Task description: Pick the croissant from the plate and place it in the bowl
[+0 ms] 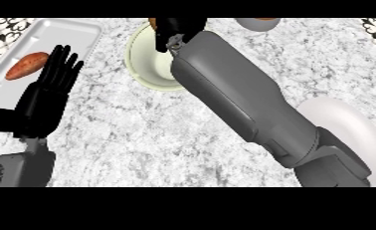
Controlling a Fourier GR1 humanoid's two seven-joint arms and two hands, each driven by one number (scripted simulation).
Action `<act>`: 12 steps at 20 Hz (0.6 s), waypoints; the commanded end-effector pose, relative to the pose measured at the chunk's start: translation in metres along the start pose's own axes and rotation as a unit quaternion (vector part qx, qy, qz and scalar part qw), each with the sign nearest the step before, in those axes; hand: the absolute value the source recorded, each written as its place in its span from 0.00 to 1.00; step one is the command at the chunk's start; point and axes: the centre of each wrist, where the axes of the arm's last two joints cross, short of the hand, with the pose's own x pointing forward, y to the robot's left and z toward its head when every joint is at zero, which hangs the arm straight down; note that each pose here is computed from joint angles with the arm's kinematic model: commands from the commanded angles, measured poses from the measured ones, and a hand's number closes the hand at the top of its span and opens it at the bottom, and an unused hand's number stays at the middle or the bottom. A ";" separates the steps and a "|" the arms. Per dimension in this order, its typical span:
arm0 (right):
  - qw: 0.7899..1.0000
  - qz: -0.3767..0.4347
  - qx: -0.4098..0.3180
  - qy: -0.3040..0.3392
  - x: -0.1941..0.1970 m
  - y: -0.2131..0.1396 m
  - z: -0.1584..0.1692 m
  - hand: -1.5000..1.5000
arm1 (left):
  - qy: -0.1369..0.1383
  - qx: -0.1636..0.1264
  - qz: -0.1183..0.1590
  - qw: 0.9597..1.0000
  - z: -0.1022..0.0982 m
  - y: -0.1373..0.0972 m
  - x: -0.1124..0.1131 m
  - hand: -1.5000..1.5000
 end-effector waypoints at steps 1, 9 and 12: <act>0.999 -0.026 -0.010 0.042 -0.018 0.021 -0.023 1.00 | 0.003 0.000 0.001 1.000 0.002 -0.001 0.003 0.50; 0.991 0.028 0.091 0.090 -0.058 0.050 -0.051 1.00 | -0.001 -0.024 0.006 1.000 -0.007 -0.025 0.006 0.50; 0.983 -0.044 0.086 0.159 -0.093 0.069 -0.057 1.00 | -0.004 -0.018 0.002 1.000 0.004 -0.014 0.004 0.50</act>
